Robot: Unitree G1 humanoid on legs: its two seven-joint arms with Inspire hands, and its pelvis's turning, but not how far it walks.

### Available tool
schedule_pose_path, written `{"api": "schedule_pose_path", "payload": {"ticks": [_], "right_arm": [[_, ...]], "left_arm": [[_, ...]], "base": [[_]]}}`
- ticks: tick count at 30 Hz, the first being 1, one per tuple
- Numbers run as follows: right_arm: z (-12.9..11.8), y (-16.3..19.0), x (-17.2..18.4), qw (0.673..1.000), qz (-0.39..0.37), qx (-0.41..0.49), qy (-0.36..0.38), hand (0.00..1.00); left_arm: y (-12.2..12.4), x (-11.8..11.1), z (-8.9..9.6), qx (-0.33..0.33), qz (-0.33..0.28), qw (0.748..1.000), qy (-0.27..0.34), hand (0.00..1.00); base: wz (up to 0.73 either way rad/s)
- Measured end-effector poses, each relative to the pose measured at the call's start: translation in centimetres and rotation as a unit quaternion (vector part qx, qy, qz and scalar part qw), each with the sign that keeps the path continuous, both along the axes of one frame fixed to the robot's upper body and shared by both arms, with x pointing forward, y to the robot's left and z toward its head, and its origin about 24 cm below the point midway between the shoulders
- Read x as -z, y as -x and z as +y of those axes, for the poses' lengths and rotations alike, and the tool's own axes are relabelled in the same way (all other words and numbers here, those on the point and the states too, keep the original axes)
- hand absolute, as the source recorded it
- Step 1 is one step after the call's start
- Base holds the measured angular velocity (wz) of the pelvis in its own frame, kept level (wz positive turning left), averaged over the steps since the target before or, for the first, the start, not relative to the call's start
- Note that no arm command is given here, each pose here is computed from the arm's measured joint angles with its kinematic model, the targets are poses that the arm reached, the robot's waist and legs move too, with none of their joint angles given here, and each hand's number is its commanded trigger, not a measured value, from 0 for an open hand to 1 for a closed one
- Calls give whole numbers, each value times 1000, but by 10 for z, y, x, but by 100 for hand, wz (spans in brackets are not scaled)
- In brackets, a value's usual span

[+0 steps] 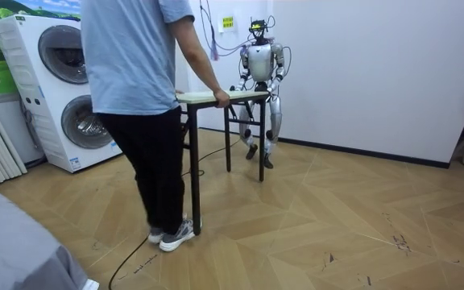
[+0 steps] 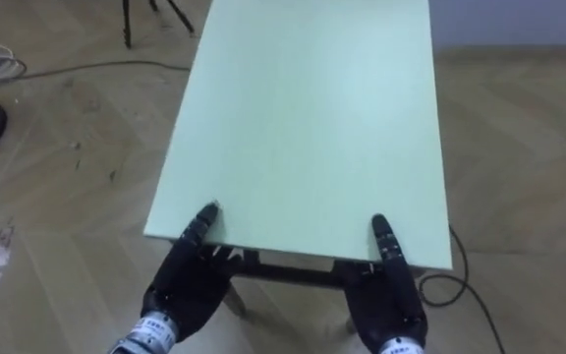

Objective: Move table with human

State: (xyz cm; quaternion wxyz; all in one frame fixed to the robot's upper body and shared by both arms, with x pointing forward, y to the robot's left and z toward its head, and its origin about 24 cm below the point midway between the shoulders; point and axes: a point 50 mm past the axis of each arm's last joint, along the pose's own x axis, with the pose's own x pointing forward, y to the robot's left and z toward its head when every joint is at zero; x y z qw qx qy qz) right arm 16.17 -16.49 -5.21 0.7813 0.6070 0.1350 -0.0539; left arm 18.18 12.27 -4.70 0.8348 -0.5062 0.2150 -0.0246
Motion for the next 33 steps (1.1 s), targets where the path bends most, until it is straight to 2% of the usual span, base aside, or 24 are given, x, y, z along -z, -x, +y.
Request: {"api": "schedule_pose_path", "payload": {"ticks": [3,5,7,15,17,22,27,30,33], "right_arm": [[0,2,2,1000,4,-6,8,100],[-3,0,-2,1000,-12,3,7,100],[1,0,-1,1000,-10,16,-7,100],[5,-3,0,1000,8,17,-10,100],[4,-3,1,1000,11,15,-7,100],[13,-3,7,1000,23,-11,2,100],[8,-7,5,1000,14,-7,16,100],[10,5,9,1000,21,-2,5,100],[-1,-14,-6,999,-21,-6,35,100]], "left_arm": [[6,2,-1,-1,5,1000,2,100],[3,-6,-4,8,-16,1000,-2,100],[-4,-10,0,16,-28,999,-24,100],[-5,-9,4,5,-21,999,-26,100],[-2,-7,3,4,-15,1000,-22,100],[16,2,14,-18,0,1000,-14,100],[15,2,11,-9,0,1000,-7,100],[16,1,14,6,2,1000,-17,100],[14,-3,3,11,-8,1000,16,100]], "base": [[-92],[4],[21],[-21],[-65],[-57],[-1],[39],[18]]}}
